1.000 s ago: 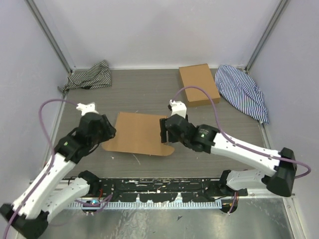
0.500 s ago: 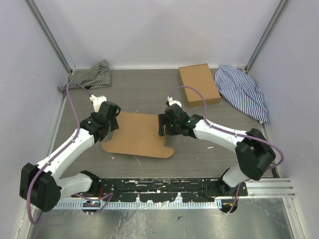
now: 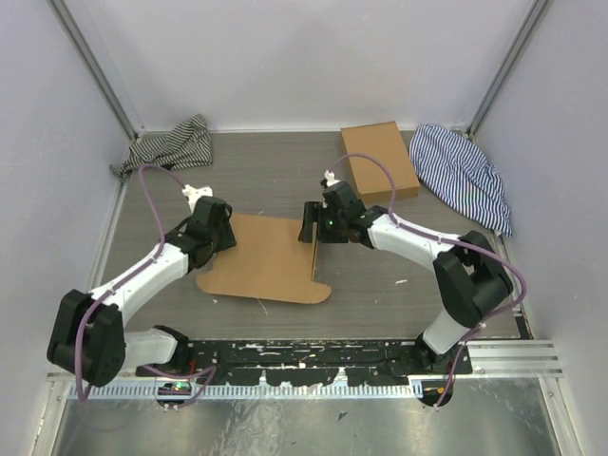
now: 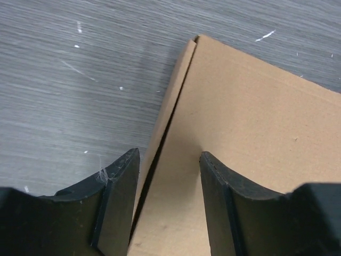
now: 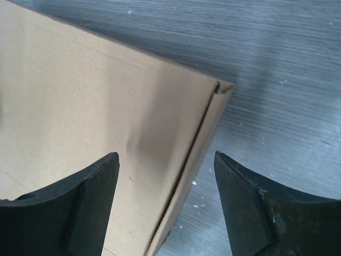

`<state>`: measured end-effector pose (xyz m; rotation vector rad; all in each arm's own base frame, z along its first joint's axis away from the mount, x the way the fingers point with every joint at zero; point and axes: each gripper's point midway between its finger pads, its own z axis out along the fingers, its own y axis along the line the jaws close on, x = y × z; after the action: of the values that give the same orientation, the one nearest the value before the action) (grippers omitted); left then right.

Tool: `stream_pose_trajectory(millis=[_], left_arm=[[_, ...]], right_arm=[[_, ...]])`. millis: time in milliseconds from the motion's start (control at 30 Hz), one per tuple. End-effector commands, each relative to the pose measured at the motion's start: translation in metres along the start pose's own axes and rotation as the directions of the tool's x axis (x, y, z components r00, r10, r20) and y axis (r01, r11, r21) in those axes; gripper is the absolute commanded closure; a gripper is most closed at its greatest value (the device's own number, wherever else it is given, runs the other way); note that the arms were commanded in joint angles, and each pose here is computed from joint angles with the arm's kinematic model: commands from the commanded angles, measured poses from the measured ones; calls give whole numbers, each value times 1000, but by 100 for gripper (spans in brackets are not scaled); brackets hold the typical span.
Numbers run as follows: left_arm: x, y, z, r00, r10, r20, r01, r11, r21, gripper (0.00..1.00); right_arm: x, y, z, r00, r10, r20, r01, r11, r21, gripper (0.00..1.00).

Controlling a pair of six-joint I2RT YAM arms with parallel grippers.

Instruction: Fold the paper box

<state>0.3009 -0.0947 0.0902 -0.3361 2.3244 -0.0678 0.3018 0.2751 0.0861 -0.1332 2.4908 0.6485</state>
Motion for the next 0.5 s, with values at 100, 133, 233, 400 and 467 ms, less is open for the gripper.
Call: stream_pose_trajectory(millis=[100, 133, 233, 400, 467], left_arm=[[16, -18, 21, 997, 22, -73, -17, 998, 66, 48], [20, -17, 23, 996, 28, -85, -23, 998, 60, 48], [28, -15, 29, 993, 37, -110, -31, 998, 48, 49], [31, -19, 34, 992, 31, -126, -23, 998, 59, 51], [28, -23, 35, 992, 25, -121, -16, 997, 70, 51]], right_arm=[[-17, 28, 18, 1000, -2, -21, -1, 993, -115, 26], [-14, 26, 22, 1000, 1, -31, -4, 994, -110, 26], [-9, 24, 27, 999, 6, -51, -12, 994, -106, 28], [-15, 22, 34, 999, -1, -44, -3, 996, -90, 30], [-24, 22, 36, 1000, -4, -30, 2, 997, -78, 30]])
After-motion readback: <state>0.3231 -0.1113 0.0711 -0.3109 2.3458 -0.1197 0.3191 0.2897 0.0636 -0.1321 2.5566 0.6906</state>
